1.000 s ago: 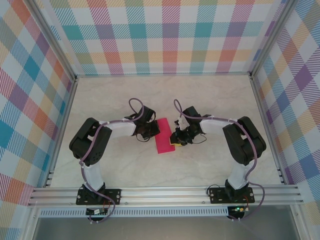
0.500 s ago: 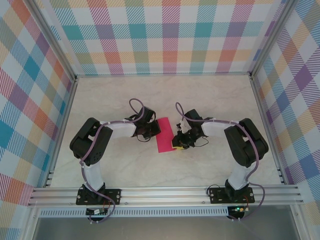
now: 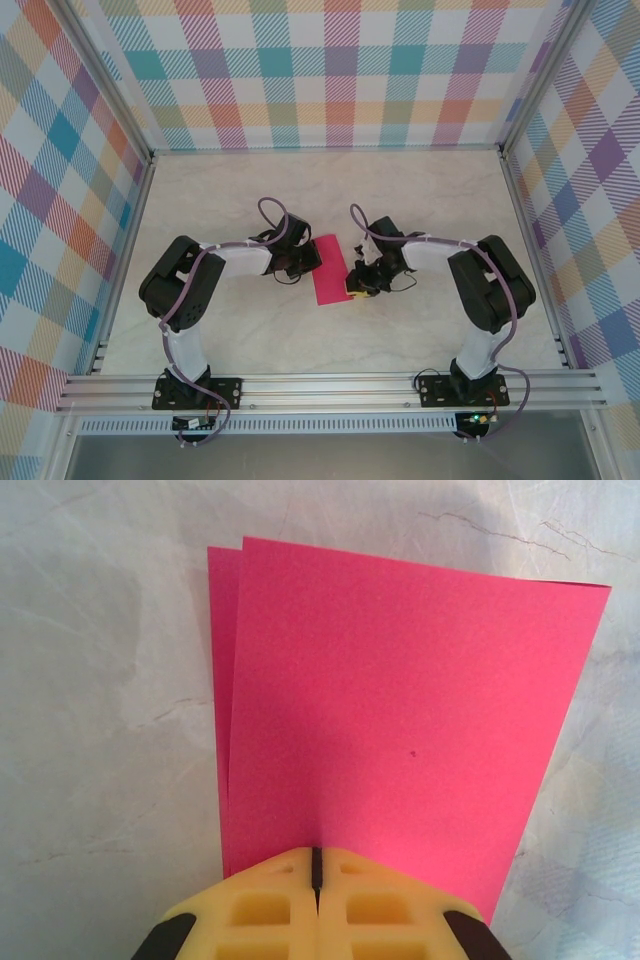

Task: Fold a paper plane with a square sheet of paper (pick it up from the middle)
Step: Fold the square sheet of paper in half at the center of the table.

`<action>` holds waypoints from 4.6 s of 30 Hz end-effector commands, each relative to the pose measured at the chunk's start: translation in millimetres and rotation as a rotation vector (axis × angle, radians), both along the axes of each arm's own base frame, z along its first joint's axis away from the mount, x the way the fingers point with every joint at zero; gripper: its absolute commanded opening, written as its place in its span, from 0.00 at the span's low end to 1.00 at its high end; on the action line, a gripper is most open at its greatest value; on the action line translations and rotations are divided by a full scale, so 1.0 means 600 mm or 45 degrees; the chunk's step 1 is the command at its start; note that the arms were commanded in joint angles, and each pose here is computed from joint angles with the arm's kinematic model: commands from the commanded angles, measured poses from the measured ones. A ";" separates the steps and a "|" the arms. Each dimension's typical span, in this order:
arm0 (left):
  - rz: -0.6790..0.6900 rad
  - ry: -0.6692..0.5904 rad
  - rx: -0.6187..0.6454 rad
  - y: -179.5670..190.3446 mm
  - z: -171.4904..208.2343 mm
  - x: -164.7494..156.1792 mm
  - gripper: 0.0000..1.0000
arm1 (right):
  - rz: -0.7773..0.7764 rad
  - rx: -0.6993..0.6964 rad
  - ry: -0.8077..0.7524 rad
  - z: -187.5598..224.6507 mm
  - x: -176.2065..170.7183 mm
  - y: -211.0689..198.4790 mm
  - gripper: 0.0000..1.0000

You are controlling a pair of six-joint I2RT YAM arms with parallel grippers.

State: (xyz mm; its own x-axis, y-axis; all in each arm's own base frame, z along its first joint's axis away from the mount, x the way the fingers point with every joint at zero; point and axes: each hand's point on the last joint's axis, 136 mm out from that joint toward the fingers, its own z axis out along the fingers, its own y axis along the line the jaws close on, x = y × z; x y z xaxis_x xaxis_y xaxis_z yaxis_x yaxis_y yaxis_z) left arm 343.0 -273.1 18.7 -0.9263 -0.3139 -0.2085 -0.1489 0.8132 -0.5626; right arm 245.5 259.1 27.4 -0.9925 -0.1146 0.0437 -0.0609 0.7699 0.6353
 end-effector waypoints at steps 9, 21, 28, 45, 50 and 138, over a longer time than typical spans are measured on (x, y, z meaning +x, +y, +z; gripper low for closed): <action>-0.022 0.246 0.233 0.053 -0.097 -0.085 0.04 | -0.040 0.036 -0.211 0.040 0.162 0.070 0.10; -0.043 0.274 0.242 0.052 -0.102 -0.091 0.04 | -0.158 -0.020 -0.037 -0.040 0.195 0.037 0.09; -0.049 0.276 0.246 0.053 -0.102 -0.092 0.04 | -0.146 0.114 -0.160 0.043 0.230 0.066 0.10; -0.048 0.281 0.254 0.055 -0.102 -0.093 0.04 | -0.205 -0.009 -0.172 0.004 0.270 0.052 0.10; -0.046 0.273 0.254 0.054 -0.100 -0.091 0.04 | -0.183 0.106 -0.176 0.054 0.254 0.066 0.11; -0.078 -0.042 -0.330 -0.102 0.049 0.053 0.11 | -0.076 -0.005 0.087 -0.046 0.026 0.033 0.11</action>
State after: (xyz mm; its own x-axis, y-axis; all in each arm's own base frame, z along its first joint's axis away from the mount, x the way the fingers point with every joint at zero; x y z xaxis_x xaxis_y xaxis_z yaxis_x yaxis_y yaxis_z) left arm 373.8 -321.2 31.5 -0.9353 -0.3157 -0.1600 -0.1146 0.6979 -0.7070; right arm 271.9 285.6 16.0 -0.9964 -0.0547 0.0651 0.0030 0.7424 0.6699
